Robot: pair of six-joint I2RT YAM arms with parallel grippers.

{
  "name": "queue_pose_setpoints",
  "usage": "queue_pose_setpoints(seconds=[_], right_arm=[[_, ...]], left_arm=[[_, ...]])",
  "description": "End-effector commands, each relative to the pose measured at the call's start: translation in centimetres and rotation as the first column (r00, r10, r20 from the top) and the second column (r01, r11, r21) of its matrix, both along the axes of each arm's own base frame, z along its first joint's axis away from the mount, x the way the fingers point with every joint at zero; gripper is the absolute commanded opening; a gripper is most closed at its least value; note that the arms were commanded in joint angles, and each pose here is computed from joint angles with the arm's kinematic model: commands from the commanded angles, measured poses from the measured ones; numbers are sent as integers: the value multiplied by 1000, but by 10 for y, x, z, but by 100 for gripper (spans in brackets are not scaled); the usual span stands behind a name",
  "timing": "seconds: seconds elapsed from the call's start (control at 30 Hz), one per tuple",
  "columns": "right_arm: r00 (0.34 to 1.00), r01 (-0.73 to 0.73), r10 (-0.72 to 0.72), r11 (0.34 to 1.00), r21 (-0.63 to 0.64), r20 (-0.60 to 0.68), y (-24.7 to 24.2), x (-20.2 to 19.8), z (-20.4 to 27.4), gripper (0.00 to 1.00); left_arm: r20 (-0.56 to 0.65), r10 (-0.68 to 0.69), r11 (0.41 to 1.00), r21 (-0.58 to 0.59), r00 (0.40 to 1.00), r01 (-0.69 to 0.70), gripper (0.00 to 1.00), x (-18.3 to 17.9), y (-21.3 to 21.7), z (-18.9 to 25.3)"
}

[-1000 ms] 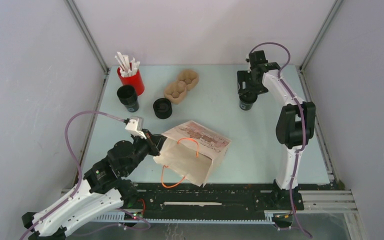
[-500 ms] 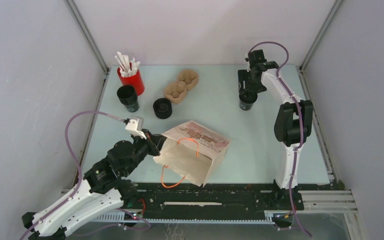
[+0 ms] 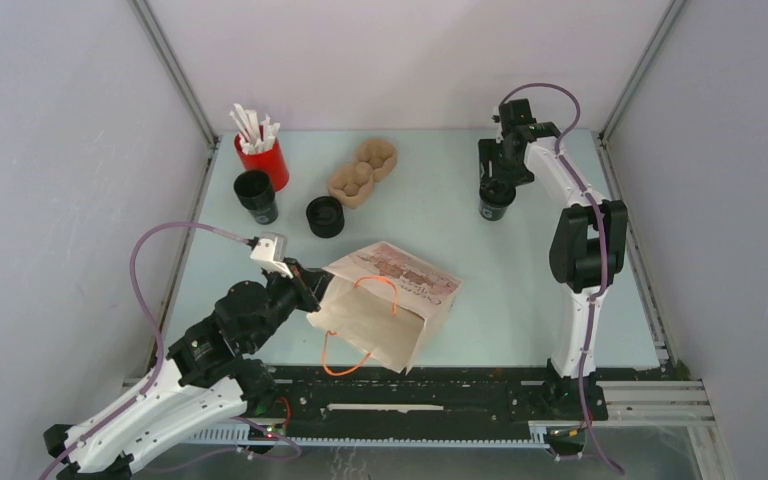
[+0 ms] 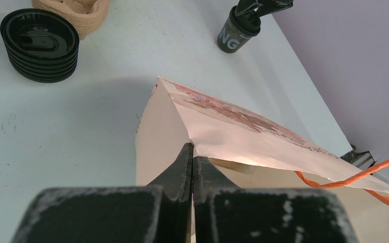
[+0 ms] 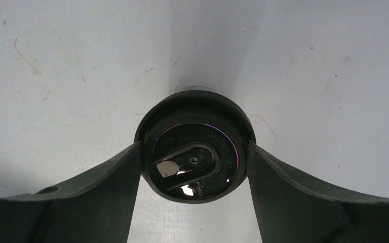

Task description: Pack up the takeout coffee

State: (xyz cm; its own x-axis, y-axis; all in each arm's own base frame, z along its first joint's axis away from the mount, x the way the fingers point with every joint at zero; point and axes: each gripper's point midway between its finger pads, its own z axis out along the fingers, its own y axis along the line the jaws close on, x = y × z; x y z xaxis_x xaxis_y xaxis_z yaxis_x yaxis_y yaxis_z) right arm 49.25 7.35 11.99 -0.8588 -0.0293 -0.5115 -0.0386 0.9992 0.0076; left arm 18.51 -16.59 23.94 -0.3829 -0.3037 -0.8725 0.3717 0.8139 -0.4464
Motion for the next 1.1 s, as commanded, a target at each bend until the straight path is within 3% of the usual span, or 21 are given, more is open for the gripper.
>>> queue_pose_setpoints(seconds=[0.0, 0.53, 0.7, 0.87, 1.07], right_arm=[[1000, 2, -2, 1000, -12, -4, -5, 3, -2, 81], [1000, -8, 8, 1000, -22, -17, -6, 2, -9, 84], [1000, -2, 2, 1000, -5, 5, -3, 1, 4, 69], [994, 21, -19, 1000, -21, 107, 4, -12, 63, 65], [948, -12, -7, 998, 58, 318, 30, -77, 164, 58]], left_arm=[[23, -15, 999, -46, 1000, 17, 0, -3, -2, 21], [19, -16, 999, -46, 1000, 17, 0, -3, -3, 21], [21, -16, 999, -45, 1000, 17, 0, -3, -3, 21], [44, 0, 1000, -18, 999, 1, 0, -1, 2, 27], [54, -8, 1000, 22, 999, 7, 0, 1, 3, 28]])
